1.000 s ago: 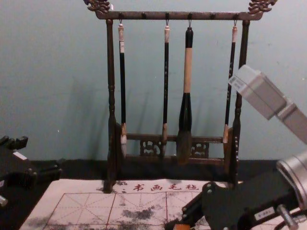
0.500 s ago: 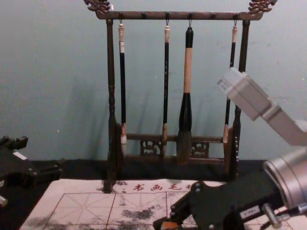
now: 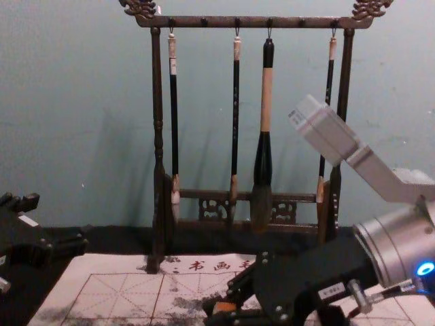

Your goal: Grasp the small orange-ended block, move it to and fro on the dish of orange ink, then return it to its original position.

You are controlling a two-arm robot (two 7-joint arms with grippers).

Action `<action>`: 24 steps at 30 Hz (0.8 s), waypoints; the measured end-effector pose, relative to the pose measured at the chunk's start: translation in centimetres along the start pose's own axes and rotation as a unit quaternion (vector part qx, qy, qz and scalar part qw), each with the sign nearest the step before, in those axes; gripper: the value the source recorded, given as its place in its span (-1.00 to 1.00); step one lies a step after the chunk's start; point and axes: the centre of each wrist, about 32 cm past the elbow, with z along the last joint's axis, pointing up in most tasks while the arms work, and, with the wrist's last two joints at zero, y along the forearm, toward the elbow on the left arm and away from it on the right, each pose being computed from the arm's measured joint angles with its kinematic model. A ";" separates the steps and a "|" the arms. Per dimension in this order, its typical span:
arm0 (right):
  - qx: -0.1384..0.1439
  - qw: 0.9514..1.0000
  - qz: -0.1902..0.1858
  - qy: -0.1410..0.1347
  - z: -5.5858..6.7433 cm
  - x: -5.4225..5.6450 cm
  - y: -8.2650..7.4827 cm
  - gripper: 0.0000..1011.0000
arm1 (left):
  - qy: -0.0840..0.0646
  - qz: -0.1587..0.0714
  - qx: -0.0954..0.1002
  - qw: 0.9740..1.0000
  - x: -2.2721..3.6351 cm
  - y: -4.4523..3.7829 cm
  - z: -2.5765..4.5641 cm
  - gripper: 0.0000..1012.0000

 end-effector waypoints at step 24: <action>-0.016 0.999 -0.028 0.006 -0.4 0.5 -1.3 -0.74 | 0.000 0.000 0.000 1.000 0.00 0.00 0.00 0.98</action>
